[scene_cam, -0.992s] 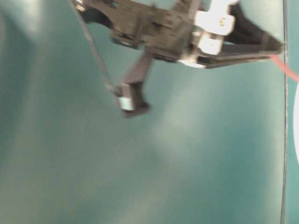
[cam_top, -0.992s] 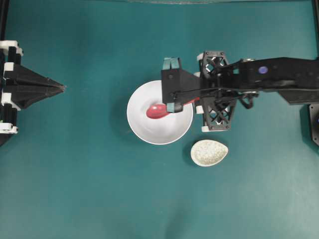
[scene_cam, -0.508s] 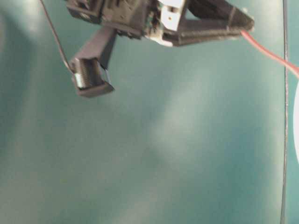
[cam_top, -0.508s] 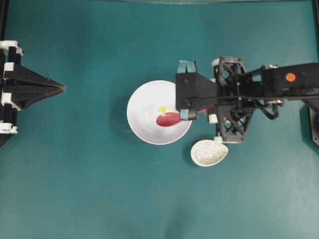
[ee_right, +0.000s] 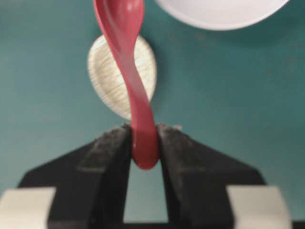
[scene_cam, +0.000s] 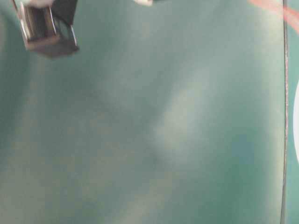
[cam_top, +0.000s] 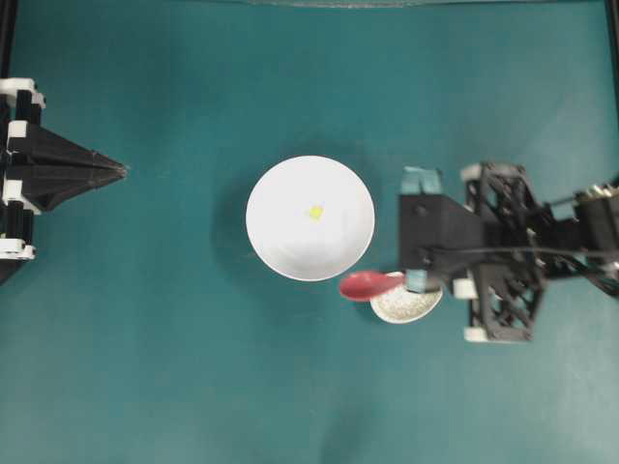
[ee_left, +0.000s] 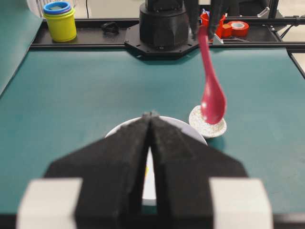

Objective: Scoop the yellow hexagonal prism block from the bowl with a spoon using the right arm.
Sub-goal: 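Lower the red spoon into the speckled dish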

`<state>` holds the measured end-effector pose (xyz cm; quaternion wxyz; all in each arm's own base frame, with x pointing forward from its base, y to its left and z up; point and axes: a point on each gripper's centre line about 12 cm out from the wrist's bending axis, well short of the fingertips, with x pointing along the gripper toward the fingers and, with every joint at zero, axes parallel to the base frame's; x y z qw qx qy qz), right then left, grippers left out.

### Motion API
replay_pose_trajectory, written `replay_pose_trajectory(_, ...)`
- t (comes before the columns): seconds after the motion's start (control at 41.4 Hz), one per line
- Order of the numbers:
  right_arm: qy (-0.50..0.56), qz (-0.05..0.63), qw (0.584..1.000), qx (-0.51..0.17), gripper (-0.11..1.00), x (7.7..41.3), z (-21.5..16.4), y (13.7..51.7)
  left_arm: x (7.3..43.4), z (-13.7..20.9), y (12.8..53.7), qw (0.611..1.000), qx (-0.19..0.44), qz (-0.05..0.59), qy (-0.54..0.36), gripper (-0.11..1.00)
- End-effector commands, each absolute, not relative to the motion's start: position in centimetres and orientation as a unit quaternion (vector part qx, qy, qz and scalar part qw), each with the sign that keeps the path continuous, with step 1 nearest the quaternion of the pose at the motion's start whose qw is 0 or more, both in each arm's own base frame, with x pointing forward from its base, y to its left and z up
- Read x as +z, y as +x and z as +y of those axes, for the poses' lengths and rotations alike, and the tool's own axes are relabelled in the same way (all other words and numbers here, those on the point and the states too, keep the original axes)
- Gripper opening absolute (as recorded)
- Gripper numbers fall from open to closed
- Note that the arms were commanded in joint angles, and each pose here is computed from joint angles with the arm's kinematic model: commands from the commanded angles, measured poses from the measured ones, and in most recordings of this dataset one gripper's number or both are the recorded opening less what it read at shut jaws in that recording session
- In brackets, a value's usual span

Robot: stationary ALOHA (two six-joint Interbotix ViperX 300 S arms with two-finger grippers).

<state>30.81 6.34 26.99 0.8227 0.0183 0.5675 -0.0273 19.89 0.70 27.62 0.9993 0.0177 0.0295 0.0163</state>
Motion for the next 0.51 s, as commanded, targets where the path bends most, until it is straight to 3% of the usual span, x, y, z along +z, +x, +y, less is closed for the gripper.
replay_pose_trajectory(0.0, 0.033, 0.55, 0.834, -0.024, 0.26, 28.2, 6.9, 29.6, 28.3, 0.7, 20.2, 1.0, 0.016, 0.019, 0.017, 0.01)
replay_pose_trajectory(0.484, 0.057, 0.551, 0.832, -0.029, 0.21, 22.1, 6.7, 26.8, 28.4, 0.7, 20.2, 1.0, 0.017, 0.015, 0.016, 0.01)
